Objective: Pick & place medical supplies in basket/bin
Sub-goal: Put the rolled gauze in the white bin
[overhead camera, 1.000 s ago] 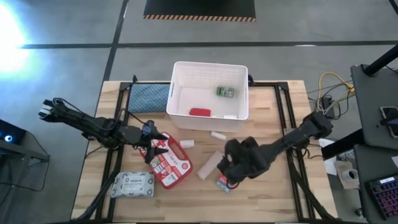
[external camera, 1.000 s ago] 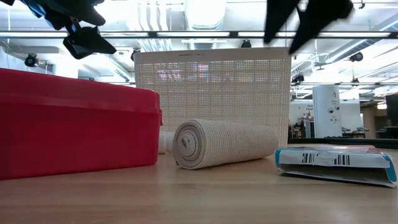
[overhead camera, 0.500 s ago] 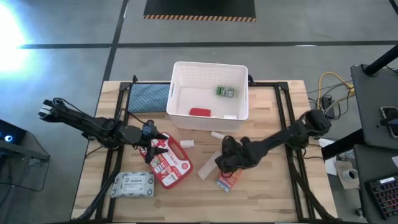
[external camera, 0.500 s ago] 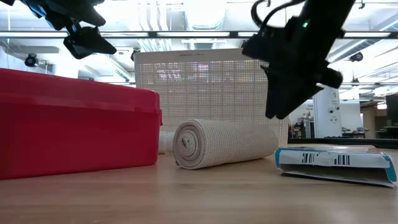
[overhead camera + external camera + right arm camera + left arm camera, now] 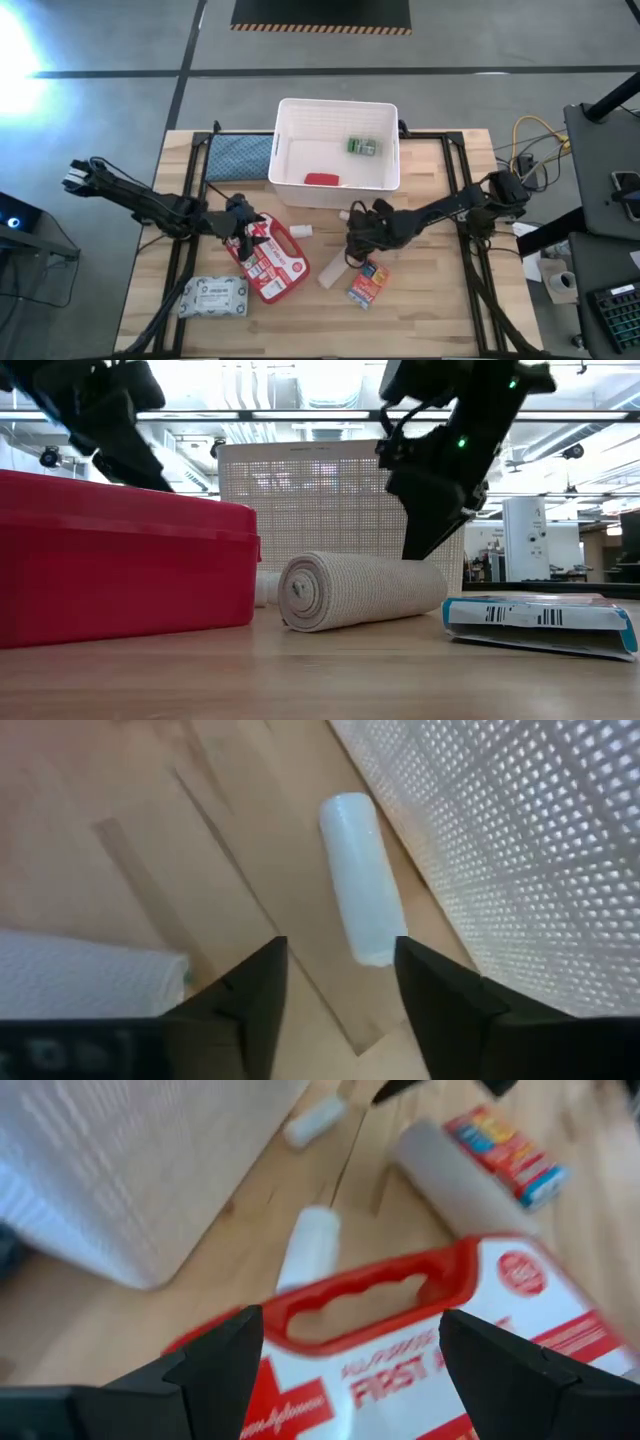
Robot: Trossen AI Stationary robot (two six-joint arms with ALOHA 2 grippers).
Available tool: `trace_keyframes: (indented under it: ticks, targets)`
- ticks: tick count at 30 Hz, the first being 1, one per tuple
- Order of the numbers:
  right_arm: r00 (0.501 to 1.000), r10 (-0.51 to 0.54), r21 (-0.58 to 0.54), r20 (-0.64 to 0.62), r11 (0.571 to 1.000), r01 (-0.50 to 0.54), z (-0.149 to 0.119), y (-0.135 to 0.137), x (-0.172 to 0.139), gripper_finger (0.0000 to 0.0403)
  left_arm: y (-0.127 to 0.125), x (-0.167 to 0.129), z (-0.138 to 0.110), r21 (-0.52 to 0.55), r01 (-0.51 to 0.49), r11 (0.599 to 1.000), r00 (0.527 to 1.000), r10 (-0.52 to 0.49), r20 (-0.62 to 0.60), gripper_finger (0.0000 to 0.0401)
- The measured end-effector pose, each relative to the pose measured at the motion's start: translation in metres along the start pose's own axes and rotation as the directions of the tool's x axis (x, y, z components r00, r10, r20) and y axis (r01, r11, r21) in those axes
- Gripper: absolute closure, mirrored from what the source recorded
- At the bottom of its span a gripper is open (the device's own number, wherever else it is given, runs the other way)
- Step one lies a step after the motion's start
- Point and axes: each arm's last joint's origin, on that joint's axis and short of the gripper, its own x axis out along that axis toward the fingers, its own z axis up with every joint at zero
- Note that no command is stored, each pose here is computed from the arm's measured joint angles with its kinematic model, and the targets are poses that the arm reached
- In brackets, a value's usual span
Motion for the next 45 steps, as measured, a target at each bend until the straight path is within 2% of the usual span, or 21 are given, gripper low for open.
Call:
trace_keyframes:
  ticks: [5,11,17,23,27,31,34,36,45]
  targets:
    - [1.0,-0.01,0.05,-0.001,0.999,0.01,0.003,-0.002,0.021,0.0184,0.005,0.007,-0.014,-0.015,-0.02,1.0,0.999,0.02,-0.036,0.012]
    - [0.999,0.03,0.019,0.043,0.999,-0.031,0.003,0.011,0.039,0.0164,0.005,0.008,-0.016,-0.035,-0.018,0.999,0.999,0.016,-0.036,0.012]
    - [0.999,0.016,0.035,0.034,0.999,-0.018,0.002,0.011,0.041,0.0176,0.004,0.006,-0.012,-0.044,-0.005,0.999,1.0,0.004,-0.015,0.012]
    - [0.994,0.074,0.154,0.075,0.984,-0.085,0.019,0.017,0.021,0.0198,0.004,0.006,-0.012,-0.045,-0.002,0.999,1.0,0.002,-0.013,0.012]
    - [0.986,0.123,0.095,0.117,0.986,-0.134,0.029,0.028,0.005,0.0202,0.004,0.006,-0.012,-0.046,-0.001,0.999,1.0,0.0,-0.013,0.012]
    - [0.99,0.044,0.081,0.138,0.995,-0.055,0.025,0.027,0.003,0.0202,0.004,0.006,-0.012,-0.046,-0.001,0.999,1.0,0.0,-0.013,0.012]
    - [0.998,-0.027,0.165,0.056,0.986,0.017,0.012,0.019,0.01,0.0202,0.004,0.006,-0.012,-0.046,-0.001,0.999,1.0,0.0,-0.013,0.012]
    - [0.997,-0.061,0.207,0.045,0.977,0.051,0.005,0.016,0.013,0.0202,0.004,0.006,-0.012,-0.046,-0.001,0.999,1.0,0.0,-0.013,0.012]
    - [0.984,-0.162,0.186,0.073,0.972,0.146,-0.012,0.008,0.022,0.0202,0.004,0.006,-0.012,-0.046,-0.001,0.999,1.0,0.0,-0.012,0.012]
